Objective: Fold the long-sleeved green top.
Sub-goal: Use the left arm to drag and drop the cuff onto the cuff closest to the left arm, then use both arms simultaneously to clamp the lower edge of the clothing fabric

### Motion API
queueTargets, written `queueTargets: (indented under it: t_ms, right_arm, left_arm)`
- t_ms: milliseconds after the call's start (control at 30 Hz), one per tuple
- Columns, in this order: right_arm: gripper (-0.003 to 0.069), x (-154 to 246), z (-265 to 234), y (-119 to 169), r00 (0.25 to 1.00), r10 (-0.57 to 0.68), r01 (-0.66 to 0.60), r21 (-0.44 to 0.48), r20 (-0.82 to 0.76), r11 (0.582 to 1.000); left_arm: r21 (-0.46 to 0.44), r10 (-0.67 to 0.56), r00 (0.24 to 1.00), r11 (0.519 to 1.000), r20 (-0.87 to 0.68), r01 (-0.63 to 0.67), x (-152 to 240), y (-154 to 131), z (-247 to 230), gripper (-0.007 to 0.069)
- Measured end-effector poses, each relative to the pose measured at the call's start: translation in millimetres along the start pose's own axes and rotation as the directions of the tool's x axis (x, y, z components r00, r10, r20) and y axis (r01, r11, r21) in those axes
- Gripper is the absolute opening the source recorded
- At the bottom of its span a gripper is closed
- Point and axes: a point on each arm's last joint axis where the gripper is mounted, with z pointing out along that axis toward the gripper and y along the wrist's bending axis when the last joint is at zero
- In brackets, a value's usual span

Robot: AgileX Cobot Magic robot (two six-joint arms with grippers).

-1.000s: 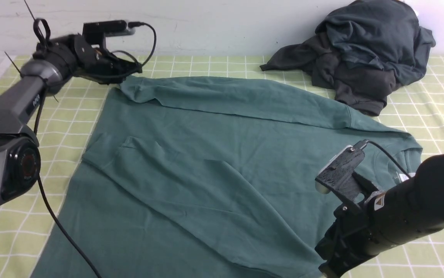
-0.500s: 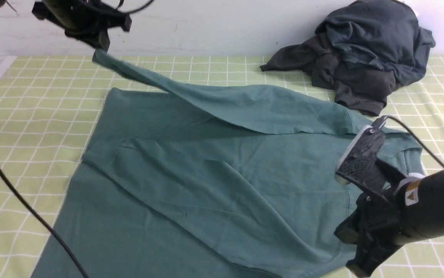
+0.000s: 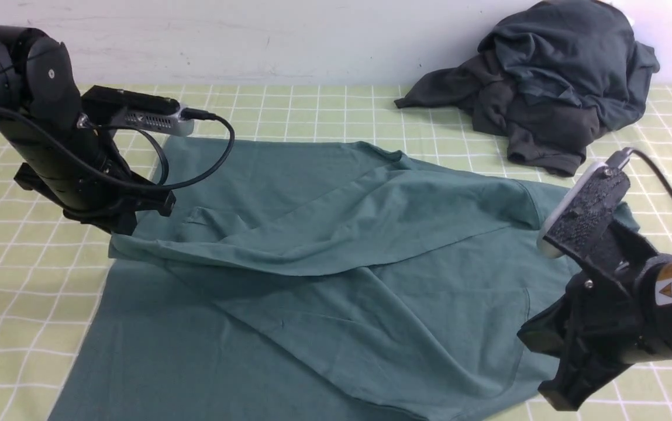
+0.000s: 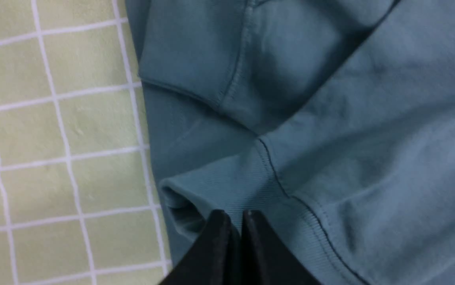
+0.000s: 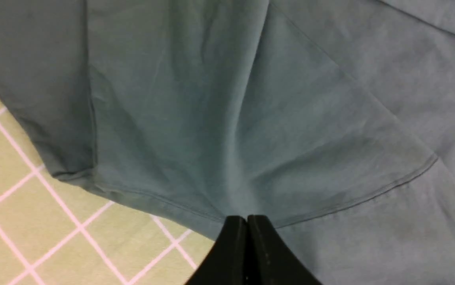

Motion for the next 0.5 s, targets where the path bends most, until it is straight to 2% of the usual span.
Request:
queueTargets:
  t_ms: [167,267,300,333,367,433,500]
  right_arm:
    - [-0.0014,1.3,-0.1,2.8,0.999,0.030,-0.031,-0.029,-0.015,0.999]
    - [-0.0014,2.5,-0.1,3.7,0.999,0.033,-0.034,-0.039,-0.029,0.999]
    - [-0.0014,3.7,-0.2,4.3,0.999,0.032,-0.034,-0.045,-0.043,0.998]
    - [-0.0014,4.2,-0.2,4.7,0.998,0.033,-0.035,-0.048,-0.048,0.998]
    - [-0.0014,4.3,-0.2,4.7,0.998,0.033,-0.035,-0.049,-0.049,0.998]
    - [-0.0014,5.2,-0.3,6.0,0.997,0.041,-0.045,-0.062,-0.060,0.997]
    - [-0.0014,5.8,-0.5,7.7,0.996,0.055,-0.060,-0.079,-0.069,0.995]
  left_arm:
    - [-0.022,0.020,0.997,1.000,-0.068,-0.021,9.6,1.5,2.6,0.0115]
    - [-0.028,0.025,0.995,0.999,-0.102,-0.028,15.3,2.0,-1.8,0.0223]
    - [-0.030,0.026,0.994,0.999,-0.109,-0.029,21.3,1.7,-8.6,0.0297]
    - [-0.030,0.025,0.993,0.999,-0.112,-0.029,26.3,1.3,-12.6,0.0335]
    - [-0.030,0.025,0.993,0.999,-0.113,-0.029,28.5,1.1,-14.0,0.0343]
    - [-0.027,0.034,0.992,0.999,-0.123,-0.038,43.1,-0.1,-20.9,0.0413]
    - [-0.014,0.093,0.983,0.995,-0.158,-0.097,62.8,-1.8,-19.7,0.0458]
